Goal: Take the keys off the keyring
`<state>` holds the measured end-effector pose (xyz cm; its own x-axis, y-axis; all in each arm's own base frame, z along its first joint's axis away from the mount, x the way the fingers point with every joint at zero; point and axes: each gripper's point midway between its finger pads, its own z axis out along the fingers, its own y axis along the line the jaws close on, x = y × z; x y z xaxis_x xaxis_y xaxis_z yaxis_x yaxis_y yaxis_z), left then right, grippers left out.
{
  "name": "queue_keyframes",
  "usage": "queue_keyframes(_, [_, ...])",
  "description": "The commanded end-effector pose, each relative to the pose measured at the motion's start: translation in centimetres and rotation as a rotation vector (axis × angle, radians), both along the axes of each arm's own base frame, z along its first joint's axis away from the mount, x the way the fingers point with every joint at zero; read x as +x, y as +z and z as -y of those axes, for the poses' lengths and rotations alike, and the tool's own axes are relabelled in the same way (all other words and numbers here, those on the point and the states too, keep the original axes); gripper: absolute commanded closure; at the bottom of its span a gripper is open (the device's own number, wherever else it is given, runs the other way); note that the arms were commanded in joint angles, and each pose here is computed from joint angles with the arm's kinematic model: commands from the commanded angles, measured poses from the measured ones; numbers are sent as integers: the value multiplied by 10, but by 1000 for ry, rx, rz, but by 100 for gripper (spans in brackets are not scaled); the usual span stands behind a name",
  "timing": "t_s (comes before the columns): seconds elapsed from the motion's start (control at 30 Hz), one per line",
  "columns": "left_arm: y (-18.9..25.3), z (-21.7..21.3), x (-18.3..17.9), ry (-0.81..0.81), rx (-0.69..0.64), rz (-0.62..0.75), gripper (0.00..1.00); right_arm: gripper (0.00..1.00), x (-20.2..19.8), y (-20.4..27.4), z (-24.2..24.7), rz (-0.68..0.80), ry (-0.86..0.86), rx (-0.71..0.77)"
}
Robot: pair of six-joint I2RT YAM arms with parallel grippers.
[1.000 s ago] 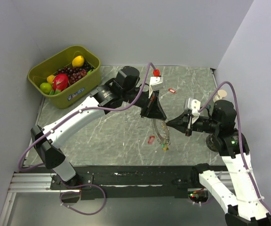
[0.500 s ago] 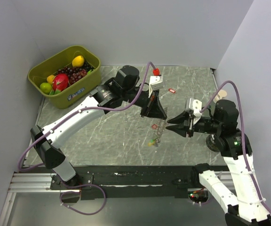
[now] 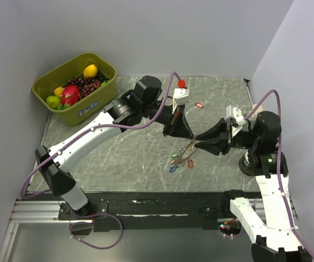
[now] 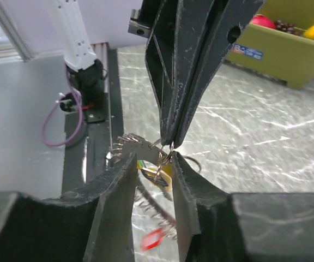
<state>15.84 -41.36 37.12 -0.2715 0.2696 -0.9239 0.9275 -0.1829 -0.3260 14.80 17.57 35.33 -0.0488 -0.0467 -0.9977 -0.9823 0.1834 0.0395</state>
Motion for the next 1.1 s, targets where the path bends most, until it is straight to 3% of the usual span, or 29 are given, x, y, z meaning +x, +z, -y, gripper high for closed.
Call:
queue_keyframes(0.0, [45,-7,-10,-31,-118,103,99,65,-7,0,-3,-32,67,34])
queue_keyframes(0.23, [46,-6,-9,-29,-120,104,99,82,-8,-2,-3,-88,108,65])
queue_keyframes(0.47, [45,-6,-8,-24,-117,108,99,84,-14,1,-1,-105,151,72])
queue_keyframes(0.67, [42,-5,-6,-20,-111,106,99,78,-21,4,-1,-114,176,69])
queue_keyframes(0.8, [44,-5,-7,-22,-114,104,99,87,-20,1,-1,-117,175,69])
queue_keyframes(0.83, [45,-5,-6,-19,-114,107,99,87,-21,0,0,-111,179,67])
queue_keyframes(0.97, [46,-5,-5,-14,-115,113,99,70,-24,-2,-1,-144,170,70])
queue_keyframes(1.07, [46,-5,-6,-15,-116,111,99,68,-22,-3,0,-118,168,68])
